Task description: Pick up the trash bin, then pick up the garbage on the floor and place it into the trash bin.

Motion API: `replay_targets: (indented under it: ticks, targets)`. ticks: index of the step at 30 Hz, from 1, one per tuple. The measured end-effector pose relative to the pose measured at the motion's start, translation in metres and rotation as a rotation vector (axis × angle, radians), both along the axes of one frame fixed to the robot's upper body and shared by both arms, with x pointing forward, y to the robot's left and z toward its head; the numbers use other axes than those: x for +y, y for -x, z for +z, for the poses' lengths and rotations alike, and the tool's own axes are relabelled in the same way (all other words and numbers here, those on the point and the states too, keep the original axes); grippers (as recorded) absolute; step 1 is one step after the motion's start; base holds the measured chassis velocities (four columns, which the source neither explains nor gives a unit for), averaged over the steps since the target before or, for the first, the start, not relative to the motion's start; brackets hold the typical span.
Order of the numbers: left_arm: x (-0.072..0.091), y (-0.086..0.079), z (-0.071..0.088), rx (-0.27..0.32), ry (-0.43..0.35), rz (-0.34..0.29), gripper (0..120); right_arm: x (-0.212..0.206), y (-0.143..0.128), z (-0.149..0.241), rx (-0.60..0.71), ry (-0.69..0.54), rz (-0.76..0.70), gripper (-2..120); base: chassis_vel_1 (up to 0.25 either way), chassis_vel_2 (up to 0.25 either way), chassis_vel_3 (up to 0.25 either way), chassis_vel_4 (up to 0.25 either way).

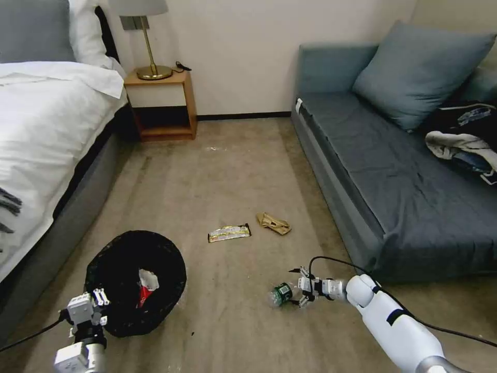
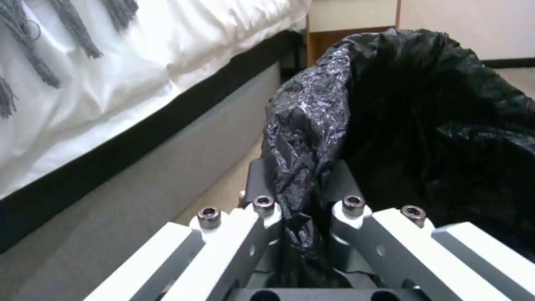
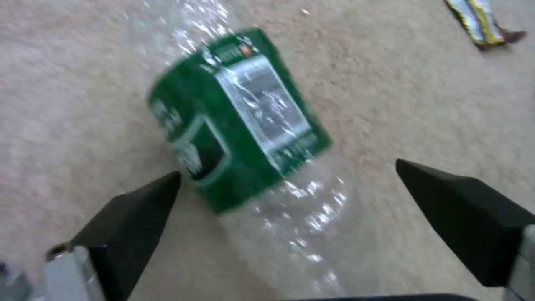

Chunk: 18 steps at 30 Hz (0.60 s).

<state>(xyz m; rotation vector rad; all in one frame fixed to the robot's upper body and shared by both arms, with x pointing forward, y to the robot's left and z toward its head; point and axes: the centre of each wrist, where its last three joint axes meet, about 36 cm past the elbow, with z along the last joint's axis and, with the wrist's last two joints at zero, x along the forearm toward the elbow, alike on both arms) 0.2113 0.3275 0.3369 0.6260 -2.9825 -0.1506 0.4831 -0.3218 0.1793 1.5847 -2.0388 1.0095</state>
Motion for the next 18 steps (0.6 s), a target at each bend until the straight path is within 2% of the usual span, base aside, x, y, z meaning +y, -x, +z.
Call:
replay_targets:
  ticks: [3, 6, 7, 10, 11, 13, 18]
  targets:
    - [0.0005, 0.0012, -0.0001, -0.001, 0.001, 0.001, 6, 0.0041, 0.0020, -0.0018, 0.014, -0.004, 0.014, 92, 0.000, 0.000, 0.000, 0.000]
    - [0.0020, 0.0030, 0.0001, -0.003, 0.000, 0.003, 6, 0.0096, 0.0037, -0.0044, 0.025, -0.012, 0.024, 77, 0.000, 0.000, 0.000, 0.000]
    - [0.0020, 0.0030, 0.0001, -0.003, 0.000, 0.003, 6, 0.0096, 0.0037, -0.0044, 0.025, -0.012, 0.024, 77, 0.000, 0.000, 0.000, 0.000]
    - [0.0039, 0.0030, 0.0016, -0.008, -0.003, 0.003, 6, 0.0115, 0.0044, -0.0054, 0.033, -0.015, 0.029, 63, 0.000, 0.000, 0.000, 0.000]
    - [0.0039, 0.0030, 0.0016, -0.008, -0.003, 0.003, 6, 0.0115, 0.0044, -0.0054, 0.033, -0.015, 0.029, 63, 0.000, 0.000, 0.000, 0.000]
    - [0.0048, 0.0029, 0.0027, -0.012, -0.003, 0.003, 6, 0.0115, 0.0062, -0.0068, 0.038, -0.017, 0.033, 52, 0.000, 0.000, 0.000, 0.000]
    - [0.0048, 0.0036, 0.0028, -0.016, -0.003, 0.002, 6, 0.0119, 0.0109, -0.0094, 0.047, -0.030, 0.032, 38, 0.000, 0.000, 0.000, 0.000]
